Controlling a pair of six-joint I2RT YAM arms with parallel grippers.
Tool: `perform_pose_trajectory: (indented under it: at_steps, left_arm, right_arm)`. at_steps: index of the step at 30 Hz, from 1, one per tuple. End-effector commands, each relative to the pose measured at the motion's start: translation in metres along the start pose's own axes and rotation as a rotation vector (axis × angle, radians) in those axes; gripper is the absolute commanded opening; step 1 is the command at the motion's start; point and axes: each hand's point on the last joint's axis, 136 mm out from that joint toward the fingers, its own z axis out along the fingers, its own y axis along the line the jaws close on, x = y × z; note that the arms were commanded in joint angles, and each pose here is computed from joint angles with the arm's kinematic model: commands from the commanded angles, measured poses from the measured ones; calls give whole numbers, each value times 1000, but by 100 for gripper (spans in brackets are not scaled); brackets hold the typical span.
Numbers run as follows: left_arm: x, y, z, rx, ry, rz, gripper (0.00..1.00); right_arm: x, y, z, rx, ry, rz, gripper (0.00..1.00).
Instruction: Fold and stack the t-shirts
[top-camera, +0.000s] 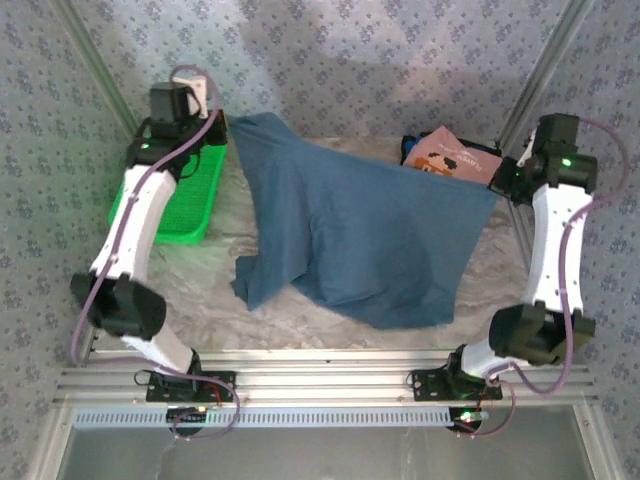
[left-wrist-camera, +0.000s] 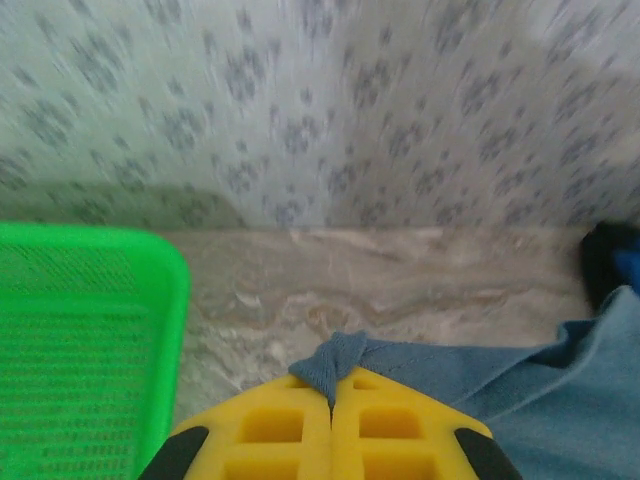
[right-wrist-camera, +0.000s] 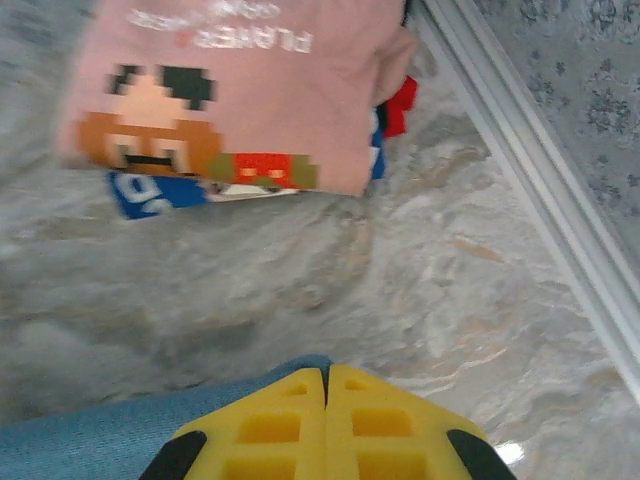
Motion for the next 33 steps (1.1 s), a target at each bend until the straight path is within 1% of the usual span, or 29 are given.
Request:
perform_pose_trajectory:
  at_steps: [1,2,5,7,9,12,15,18,20,22,26,29,33]
  left_arm:
    - [-18,-2,38,-9,-60,19,0]
    - [-11,-4,56,-22,-29,50,0]
    - [3,-10,95,-62,53,141,0]
    - [9,-6,103,-93,71,121,0]
    - [2,-4,90,-108,39,87,0]
    - [-32,-12,43,-79,-87,39,0]
    - [-75,-29,-23,-17,-194,12,0]
    - [-111,-46,-90,32,-293,10,0]
    - [-133,-55,-142,66,-382,8,0]
    - [-147,-62,-189,94,-460,9,0]
    - [-163,-69,-278,135,-593,20,0]
    - [-163,-71,-331,144,-658,38,0]
    - [-166,-70,-391,140,-766,62,0]
  right_arm:
    - [-31,-25,49,160,-43,-72,0]
    - [-38,-28,63,192,-40,-98,0]
    - [-49,-28,96,246,-12,-152,0]
    - [-52,-29,103,272,5,-170,0]
    - [-53,-21,97,231,-8,-147,0]
    - [-55,1,67,93,-57,-113,0]
    - [-61,24,18,-85,-124,-25,0]
    - [-68,42,-43,-308,-211,127,0]
    - [-69,52,-89,-450,-269,193,0]
    - [-64,60,-127,-522,-310,216,0]
    - [-50,78,-196,-676,-373,239,0]
    - [-39,86,-243,-774,-410,278,0]
    - [-27,92,-291,-899,-419,314,0]
